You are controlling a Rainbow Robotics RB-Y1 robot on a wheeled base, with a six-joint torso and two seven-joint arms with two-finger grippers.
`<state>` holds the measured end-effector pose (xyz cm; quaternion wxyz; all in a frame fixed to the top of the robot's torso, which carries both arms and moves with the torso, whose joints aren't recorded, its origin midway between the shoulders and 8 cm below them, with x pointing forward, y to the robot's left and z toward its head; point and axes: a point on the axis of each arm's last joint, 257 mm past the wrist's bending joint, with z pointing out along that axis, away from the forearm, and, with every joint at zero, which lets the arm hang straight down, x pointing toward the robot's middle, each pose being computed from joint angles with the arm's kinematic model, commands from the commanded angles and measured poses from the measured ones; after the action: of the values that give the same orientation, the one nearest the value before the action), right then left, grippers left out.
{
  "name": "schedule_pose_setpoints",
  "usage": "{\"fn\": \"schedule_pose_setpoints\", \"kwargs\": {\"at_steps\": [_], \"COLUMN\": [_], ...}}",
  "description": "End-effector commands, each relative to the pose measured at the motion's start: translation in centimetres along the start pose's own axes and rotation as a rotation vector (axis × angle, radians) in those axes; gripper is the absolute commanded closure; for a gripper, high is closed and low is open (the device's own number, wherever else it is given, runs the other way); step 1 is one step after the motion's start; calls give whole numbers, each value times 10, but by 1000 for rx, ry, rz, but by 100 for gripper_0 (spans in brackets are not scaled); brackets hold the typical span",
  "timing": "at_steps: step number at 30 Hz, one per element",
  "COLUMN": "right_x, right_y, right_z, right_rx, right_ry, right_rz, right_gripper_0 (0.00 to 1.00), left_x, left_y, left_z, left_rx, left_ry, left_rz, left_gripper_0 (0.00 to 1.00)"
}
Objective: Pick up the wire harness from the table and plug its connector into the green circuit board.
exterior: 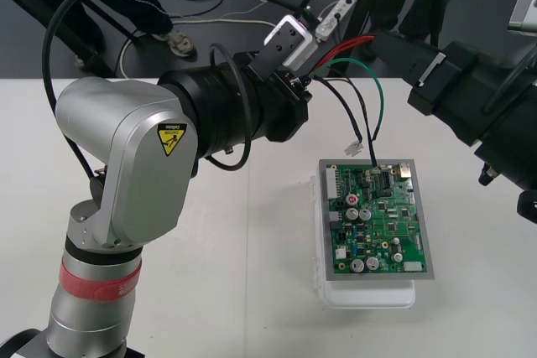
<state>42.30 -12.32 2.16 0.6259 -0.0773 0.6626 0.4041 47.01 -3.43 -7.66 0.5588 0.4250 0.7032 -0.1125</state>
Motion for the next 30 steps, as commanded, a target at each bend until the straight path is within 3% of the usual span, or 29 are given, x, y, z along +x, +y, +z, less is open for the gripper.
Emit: {"fn": "schedule_pose_setpoints", "kwargs": {"at_steps": [1,10,15,17,18,22,24,30], "right_x": [-9,-8,-7,-7,-6,-7,-8,-8], "right_y": [15,16,17,16,16,17,17,17], "right_z": [7,7,7,7,7,7,8,7], "right_rx": [-37,-41,-42,-39,-40,-43,-41,-41], "right_ry": [-18,-17,-16,-15,-15,-19,-21,-22], "right_rz": [44,41,39,38,36,22,13,11], "right_gripper_0": [0,3,23,47,66,92,100,100], "left_x": [-48,-48,-49,-50,-50,-49,-50,-49], "left_y": [-5,-5,-3,-3,-4,-3,-4,-4], "left_z": [0,0,-1,-1,-1,-1,-1,-1], "left_rx": [-7,-8,-11,-12,-9,-11,-11,-10], "left_ry": [-112,-114,-116,-119,-118,-118,-119,-118], "left_rz": [-43,-52,-56,-56,-58,-59,-57,-59], "left_gripper_0": [100,100,100,100,100,100,100,100]}}
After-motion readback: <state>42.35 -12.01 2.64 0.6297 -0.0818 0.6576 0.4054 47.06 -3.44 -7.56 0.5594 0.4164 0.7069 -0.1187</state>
